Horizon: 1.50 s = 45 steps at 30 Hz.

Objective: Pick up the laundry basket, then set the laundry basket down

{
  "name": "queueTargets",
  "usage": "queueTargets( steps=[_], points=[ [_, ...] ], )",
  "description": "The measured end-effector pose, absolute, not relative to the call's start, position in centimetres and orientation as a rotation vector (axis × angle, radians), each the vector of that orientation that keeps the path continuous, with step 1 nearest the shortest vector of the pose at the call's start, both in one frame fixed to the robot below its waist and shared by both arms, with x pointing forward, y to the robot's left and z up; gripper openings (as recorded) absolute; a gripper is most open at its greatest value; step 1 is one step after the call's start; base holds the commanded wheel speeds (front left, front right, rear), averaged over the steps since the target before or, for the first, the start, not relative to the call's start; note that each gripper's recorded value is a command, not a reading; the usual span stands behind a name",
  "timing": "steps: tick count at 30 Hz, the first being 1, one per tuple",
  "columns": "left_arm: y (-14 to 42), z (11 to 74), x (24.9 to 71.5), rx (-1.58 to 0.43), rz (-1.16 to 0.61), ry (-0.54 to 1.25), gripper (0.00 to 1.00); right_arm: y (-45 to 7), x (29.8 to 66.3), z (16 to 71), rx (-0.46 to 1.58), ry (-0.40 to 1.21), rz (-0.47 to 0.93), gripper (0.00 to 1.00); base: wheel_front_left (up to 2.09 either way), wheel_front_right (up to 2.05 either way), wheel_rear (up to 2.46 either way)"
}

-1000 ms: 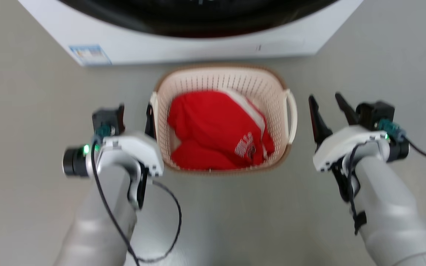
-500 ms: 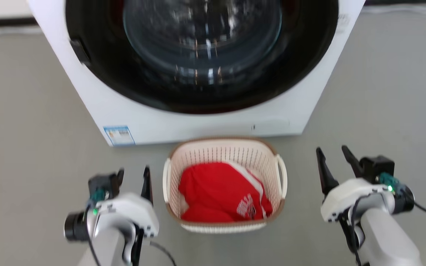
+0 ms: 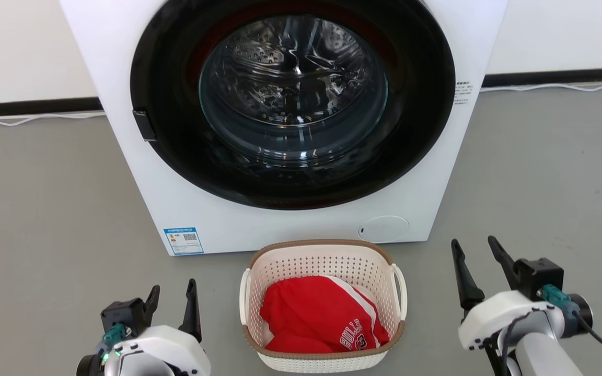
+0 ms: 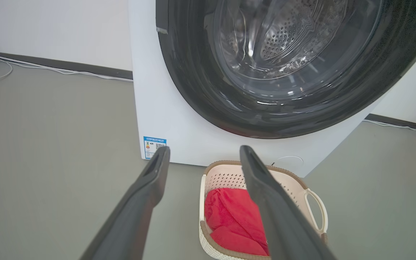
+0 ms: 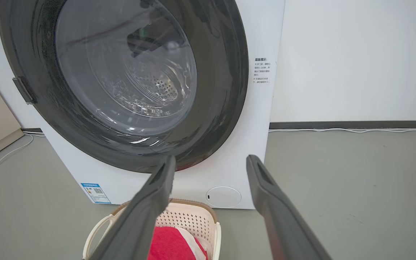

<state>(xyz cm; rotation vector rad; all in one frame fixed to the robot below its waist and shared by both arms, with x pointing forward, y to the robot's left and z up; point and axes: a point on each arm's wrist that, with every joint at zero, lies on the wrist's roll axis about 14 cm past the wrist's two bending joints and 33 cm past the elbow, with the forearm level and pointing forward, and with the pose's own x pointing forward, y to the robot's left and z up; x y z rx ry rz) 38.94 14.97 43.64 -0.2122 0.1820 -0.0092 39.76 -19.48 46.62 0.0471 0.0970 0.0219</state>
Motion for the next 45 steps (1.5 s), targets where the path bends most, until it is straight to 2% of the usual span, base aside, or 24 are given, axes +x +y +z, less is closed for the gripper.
queueTargets(
  steps=[14, 45],
  points=[
    [15.4, 44.7, 37.6, -0.225, 0.005, 0.140, 1.00, -19.8, 38.2, 46.4, 0.052, 0.091, 0.010, 1.00, 0.00, 0.00, 0.00],
    [16.2, 45.9, 37.5, -0.233, 0.036, 0.102, 1.00, -19.1, 38.4, 47.1, 0.049, 0.072, 0.028, 1.00, 0.00, 0.00, 0.00]
  ],
)
